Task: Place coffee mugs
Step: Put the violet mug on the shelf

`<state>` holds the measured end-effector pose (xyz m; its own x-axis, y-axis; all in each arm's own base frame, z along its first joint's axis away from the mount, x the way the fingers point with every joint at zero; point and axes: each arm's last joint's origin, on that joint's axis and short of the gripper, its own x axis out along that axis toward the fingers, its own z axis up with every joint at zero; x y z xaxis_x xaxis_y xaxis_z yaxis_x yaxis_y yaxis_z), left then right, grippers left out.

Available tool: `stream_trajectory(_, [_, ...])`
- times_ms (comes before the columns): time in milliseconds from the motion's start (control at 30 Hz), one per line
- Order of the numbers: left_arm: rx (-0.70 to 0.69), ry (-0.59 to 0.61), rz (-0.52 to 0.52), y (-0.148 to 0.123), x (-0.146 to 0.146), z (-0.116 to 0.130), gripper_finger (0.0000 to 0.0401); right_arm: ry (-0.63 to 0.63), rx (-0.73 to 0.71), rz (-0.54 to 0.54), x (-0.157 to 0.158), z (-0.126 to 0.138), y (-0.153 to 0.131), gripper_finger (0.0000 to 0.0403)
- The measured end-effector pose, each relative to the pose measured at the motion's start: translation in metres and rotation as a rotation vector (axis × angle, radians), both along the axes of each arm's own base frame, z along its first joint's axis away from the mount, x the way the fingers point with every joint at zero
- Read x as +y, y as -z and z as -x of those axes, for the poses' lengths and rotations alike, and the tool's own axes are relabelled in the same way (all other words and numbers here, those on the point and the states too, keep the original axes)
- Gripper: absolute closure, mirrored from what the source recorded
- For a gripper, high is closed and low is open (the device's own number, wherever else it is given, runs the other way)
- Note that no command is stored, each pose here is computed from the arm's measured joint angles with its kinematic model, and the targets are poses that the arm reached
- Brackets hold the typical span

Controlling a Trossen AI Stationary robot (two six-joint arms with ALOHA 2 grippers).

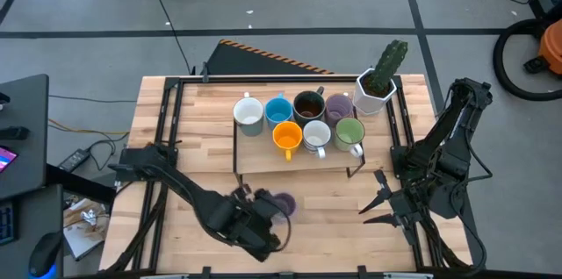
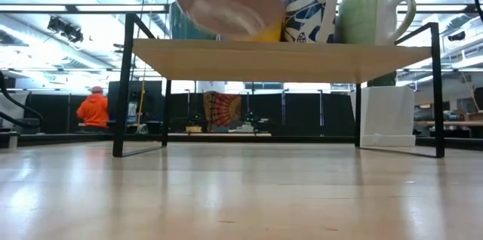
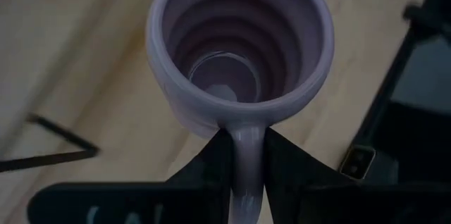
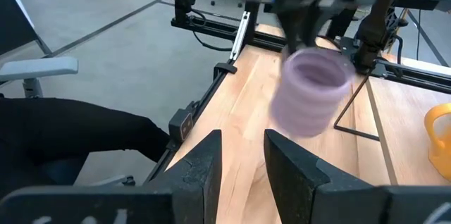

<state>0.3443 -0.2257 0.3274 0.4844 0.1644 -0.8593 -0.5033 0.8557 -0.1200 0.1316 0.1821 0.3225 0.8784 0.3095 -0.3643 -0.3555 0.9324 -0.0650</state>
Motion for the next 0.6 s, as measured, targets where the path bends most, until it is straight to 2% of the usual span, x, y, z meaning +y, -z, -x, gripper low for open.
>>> stream_trajectory(100, [-0.032, -0.069, -0.038, -0.019, 0.012, 0.015, 0.034, 0.0, 0.001, 0.001, 0.0, 0.0, 0.0, 0.029])
stream_trajectory(333, [-0.066, -0.217, -0.087, -0.044, 0.036, 0.039, 0.034, 0.0, 0.002, 0.003, 0.0, 0.0, 0.0, 0.029])
stream_trajectory(600, [-0.029, -0.325, -0.101, -0.043, 0.065, 0.028, 0.034, -0.001, 0.001, 0.005, 0.0, 0.0, 0.0, 0.029])
